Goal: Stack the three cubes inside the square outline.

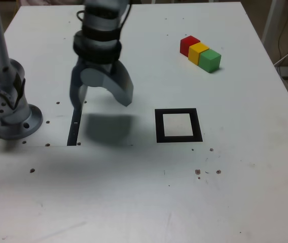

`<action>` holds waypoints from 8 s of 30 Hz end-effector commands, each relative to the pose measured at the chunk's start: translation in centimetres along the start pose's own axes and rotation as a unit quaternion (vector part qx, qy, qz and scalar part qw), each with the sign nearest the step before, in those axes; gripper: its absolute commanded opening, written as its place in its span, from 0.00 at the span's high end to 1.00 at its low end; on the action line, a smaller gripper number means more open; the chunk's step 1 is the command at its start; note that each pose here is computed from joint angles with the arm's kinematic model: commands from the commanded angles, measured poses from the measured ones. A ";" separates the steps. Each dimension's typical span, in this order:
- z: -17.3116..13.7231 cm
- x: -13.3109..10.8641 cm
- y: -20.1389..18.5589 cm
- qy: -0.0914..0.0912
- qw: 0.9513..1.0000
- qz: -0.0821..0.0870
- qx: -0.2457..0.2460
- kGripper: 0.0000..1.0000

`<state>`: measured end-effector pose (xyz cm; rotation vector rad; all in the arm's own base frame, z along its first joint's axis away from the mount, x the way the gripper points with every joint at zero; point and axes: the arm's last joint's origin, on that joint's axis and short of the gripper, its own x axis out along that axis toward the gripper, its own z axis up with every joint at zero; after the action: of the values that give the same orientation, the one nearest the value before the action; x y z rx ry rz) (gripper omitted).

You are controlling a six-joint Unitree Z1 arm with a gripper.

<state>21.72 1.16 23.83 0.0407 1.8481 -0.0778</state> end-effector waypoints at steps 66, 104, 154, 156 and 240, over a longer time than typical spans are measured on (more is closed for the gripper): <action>14.1 -6.7 22.3 -0.048 0.978 0.039 -0.202 0.01; 18.0 -3.5 26.4 -0.034 0.973 0.015 -0.229 0.19; 14.8 -8.1 23.6 -0.053 0.977 0.034 -0.206 0.62; 14.2 -8.5 22.9 -0.050 0.978 0.034 -0.201 0.62; 14.3 -2.5 -1.3 -0.070 0.997 0.016 -0.039 0.46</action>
<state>36.01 -1.18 22.61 0.0092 1.7042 0.0153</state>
